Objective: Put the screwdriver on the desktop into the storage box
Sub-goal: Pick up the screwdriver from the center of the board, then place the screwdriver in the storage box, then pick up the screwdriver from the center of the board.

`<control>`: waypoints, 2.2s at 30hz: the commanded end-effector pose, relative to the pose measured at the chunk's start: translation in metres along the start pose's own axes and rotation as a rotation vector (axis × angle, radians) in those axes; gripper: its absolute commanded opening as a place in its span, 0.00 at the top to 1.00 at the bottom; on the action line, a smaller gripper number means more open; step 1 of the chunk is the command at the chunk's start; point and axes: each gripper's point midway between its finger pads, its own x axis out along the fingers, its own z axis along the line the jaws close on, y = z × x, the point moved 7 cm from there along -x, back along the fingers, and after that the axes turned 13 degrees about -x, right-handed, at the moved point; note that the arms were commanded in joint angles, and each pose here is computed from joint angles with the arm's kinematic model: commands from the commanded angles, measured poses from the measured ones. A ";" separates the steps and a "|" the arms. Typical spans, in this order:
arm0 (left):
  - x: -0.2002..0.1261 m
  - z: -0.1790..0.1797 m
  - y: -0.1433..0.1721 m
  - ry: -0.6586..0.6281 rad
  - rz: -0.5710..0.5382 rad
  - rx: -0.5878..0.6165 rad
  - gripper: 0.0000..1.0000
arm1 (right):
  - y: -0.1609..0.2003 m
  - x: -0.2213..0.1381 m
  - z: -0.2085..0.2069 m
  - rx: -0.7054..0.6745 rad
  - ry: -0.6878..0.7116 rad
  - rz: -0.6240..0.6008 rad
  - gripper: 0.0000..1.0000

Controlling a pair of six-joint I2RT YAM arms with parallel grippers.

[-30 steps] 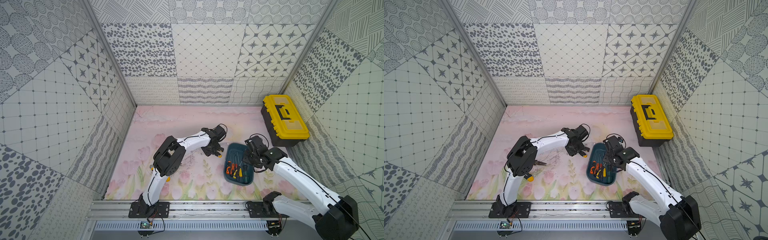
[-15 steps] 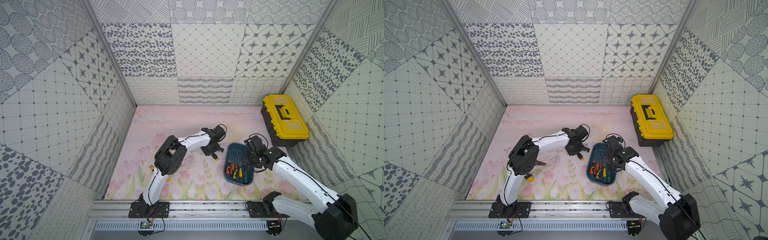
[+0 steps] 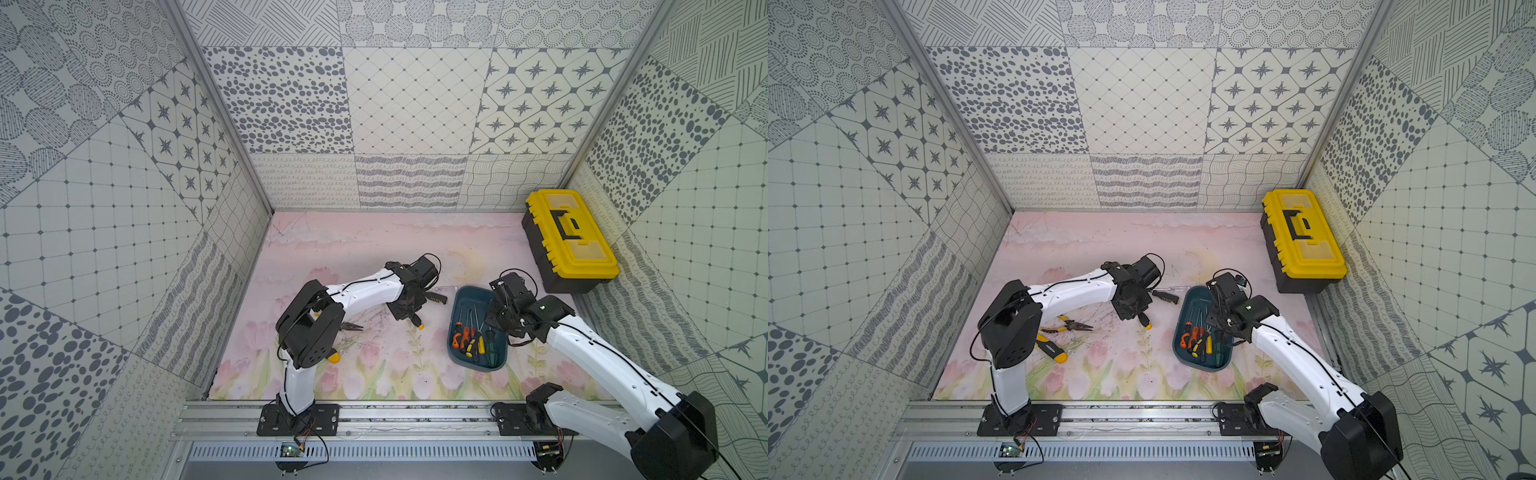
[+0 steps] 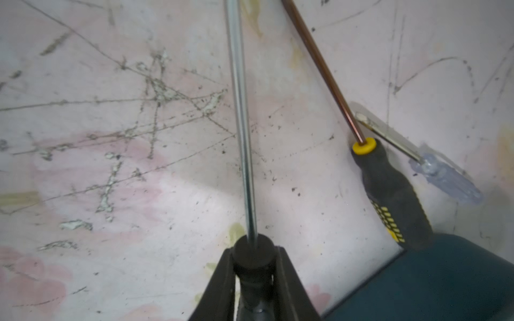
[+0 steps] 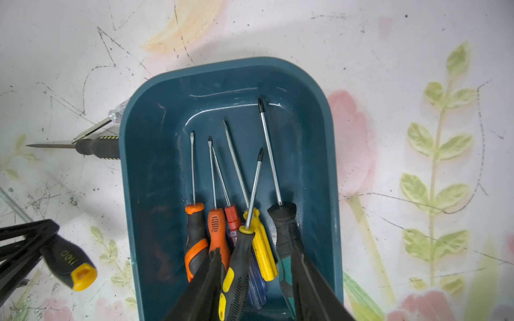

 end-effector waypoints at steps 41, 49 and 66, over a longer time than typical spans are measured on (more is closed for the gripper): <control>-0.031 -0.113 0.177 0.240 0.141 0.967 0.57 | 0.024 -0.089 -0.070 0.178 0.100 -0.284 0.55; -0.093 -0.112 0.122 0.378 -0.029 0.742 0.47 | -0.007 -0.077 -0.036 -0.004 0.017 -0.287 0.55; -0.089 0.072 -0.055 0.219 -0.213 -0.097 0.50 | -0.060 0.018 0.147 -0.859 -0.374 -0.080 0.46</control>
